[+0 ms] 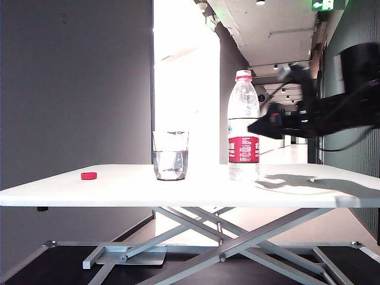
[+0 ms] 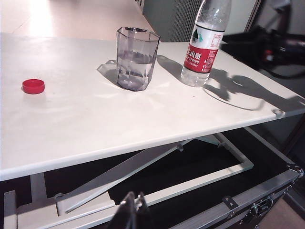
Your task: Pick up the mineral water bottle on the table and pour water into the mug until it's half full.
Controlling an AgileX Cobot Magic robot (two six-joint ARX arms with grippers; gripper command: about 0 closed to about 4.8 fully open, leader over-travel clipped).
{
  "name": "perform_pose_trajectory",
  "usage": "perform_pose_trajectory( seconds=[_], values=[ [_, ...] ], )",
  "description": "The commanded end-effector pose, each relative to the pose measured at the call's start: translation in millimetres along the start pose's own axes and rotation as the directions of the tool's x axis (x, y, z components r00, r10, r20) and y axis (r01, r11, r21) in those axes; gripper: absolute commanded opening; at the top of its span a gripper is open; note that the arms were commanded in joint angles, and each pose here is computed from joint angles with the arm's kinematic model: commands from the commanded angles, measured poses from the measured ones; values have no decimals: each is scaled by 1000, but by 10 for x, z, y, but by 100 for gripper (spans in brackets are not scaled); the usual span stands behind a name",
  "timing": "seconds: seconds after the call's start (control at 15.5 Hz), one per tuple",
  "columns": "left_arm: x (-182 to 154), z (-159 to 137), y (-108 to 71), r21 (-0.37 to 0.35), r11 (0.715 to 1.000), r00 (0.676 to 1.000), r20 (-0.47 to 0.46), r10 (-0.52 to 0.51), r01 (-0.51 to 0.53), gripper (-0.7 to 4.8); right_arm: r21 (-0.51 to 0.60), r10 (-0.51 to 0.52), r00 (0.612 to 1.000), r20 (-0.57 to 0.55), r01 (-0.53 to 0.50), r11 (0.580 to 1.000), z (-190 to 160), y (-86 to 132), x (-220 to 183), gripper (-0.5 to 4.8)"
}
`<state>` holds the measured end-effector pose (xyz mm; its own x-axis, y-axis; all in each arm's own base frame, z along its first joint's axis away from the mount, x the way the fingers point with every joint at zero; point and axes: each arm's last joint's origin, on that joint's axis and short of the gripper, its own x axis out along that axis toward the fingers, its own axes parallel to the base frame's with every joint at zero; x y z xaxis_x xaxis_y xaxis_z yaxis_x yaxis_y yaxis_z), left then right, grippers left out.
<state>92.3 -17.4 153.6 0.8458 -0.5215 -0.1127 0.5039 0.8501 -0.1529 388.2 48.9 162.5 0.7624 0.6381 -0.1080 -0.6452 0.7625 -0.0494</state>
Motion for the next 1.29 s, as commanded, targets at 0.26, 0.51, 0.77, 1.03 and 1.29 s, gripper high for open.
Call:
perform_pose_trajectory(
  seconds=[0.26, 0.51, 0.77, 1.03, 1.29],
  values=[
    [-1, 1, 5, 6, 1000, 1000, -1, 19, -19, -5, 51, -62, 987, 150, 55, 997, 65, 598, -864, 14],
    [-13, 66, 15, 93, 991, 995, 39, 90, -93, -5, 63, -222, 959, 179, 214, 975, 54, 907, -1363, -9],
    [-75, 231, 48, 127, 928, 934, 114, 337, -351, -5, 91, -418, 883, 213, 408, 909, -120, 1233, -1908, -8],
    [-92, 310, 45, 130, 910, 912, 181, 368, -393, -5, 114, -564, 811, 153, 553, 825, -108, 1277, -2061, -8],
    [-99, 352, 38, 180, 897, 905, 225, 361, -403, -5, 40, -581, 789, 198, 586, 809, -5, 1365, -2217, -9]
  ],
)
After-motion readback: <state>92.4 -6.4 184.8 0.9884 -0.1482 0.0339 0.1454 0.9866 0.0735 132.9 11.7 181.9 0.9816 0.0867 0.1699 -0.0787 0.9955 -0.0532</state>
